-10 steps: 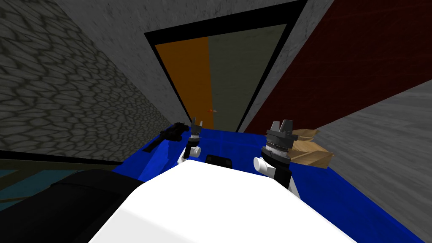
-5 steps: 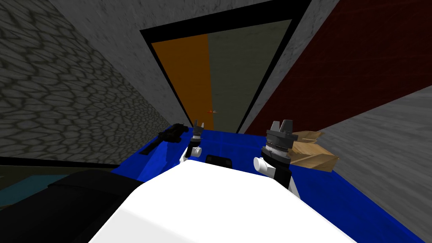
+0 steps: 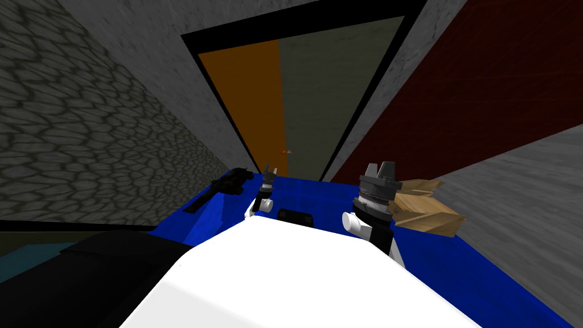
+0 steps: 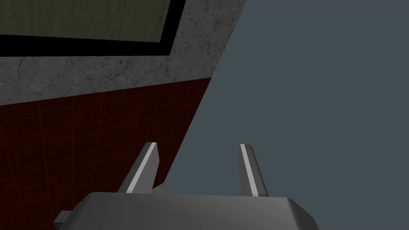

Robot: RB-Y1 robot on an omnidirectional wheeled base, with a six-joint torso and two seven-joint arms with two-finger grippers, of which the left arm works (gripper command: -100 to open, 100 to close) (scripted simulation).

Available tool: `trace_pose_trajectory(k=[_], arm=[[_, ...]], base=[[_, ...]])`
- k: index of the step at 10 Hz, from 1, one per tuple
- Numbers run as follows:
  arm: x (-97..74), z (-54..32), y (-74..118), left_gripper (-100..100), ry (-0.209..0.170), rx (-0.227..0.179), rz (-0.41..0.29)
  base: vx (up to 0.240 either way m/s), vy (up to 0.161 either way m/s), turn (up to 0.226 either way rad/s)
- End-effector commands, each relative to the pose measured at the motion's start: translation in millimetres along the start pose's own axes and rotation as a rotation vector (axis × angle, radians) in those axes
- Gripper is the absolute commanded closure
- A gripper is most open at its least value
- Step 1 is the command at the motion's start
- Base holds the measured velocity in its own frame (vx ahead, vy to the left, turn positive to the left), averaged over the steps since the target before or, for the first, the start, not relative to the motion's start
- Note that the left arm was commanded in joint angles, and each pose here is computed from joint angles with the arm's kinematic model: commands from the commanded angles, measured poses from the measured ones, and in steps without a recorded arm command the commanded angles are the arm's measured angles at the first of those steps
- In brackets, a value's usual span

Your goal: Pull the door open

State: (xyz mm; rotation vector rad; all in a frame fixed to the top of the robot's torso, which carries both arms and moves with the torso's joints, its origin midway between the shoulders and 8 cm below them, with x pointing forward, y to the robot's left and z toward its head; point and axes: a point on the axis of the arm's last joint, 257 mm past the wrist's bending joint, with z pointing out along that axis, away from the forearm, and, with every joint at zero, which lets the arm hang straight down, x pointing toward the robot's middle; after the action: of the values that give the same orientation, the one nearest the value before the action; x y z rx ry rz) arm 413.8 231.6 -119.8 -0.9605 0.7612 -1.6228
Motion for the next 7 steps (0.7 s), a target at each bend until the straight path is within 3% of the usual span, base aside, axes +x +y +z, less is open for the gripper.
trace_pose_trajectory(k=[1,7], arm=[[-0.4,-1.2,11.8,-100,0.003,-0.018,-0.004],[-6.9,-11.3,54.4,-100,0.013,-0.090,-0.013]], base=[[0.089,0.018,0.002],[0.102,0.006,0.003]])
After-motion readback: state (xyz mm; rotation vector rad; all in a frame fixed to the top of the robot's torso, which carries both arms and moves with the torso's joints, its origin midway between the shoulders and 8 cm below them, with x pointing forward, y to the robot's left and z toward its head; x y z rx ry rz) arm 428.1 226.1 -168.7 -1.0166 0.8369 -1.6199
